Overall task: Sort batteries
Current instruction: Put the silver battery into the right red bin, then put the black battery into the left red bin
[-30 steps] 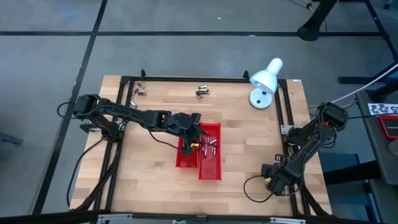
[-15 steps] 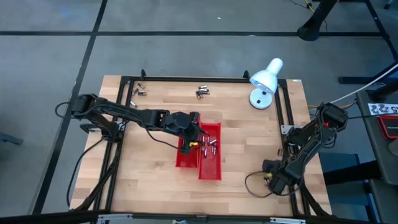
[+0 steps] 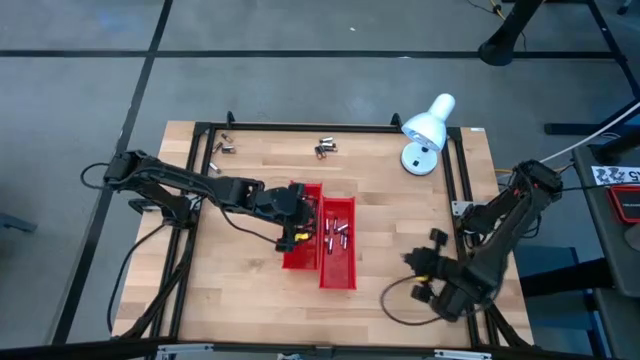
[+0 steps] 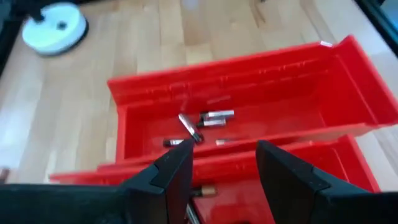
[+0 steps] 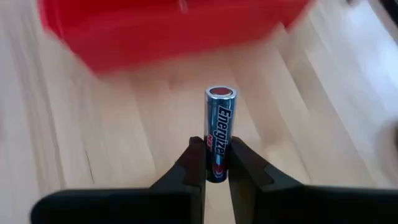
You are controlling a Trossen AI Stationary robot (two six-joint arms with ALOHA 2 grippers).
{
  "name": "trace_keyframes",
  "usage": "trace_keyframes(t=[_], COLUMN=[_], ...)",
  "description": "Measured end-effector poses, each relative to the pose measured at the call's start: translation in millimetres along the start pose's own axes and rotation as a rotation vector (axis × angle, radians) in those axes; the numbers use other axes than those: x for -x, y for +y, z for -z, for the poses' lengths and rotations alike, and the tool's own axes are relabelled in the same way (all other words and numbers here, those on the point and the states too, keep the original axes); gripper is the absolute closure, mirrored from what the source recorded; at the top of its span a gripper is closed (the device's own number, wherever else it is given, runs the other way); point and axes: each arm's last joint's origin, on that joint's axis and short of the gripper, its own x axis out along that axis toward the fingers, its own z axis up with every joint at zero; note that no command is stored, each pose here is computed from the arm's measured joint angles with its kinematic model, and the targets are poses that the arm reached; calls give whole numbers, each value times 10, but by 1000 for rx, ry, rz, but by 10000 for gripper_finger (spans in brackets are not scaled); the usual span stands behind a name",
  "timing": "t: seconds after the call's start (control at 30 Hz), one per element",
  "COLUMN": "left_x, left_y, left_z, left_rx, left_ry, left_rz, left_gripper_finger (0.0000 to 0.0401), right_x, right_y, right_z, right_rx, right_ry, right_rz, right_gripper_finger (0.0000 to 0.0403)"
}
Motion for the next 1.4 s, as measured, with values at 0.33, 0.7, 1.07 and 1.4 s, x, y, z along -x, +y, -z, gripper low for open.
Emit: trace_keyframes(t=[0.33, 0.7, 1.07, 1.4], left_x=[4, -27, 70, 95], left_y=[-314, -457, -363, -355], left_z=[87, 410, 566, 605], left_rx=[11, 19, 11, -10], left_ry=[17, 88, 45, -144], left_rz=[-26, -126, -165, -165], left_gripper_finger=[235, 235, 235, 235], right_x=[-582, -1306, -1444, -1163], right_y=[-62, -334, -386, -368], right_z=[-844, -1141, -1159, -1439], right_rx=[162, 175, 159, 198], right_ry=[-282, -163, -133, -97], right_rz=[-181, -251, -244, -276], right_gripper_finger=[367, 342, 269, 263])
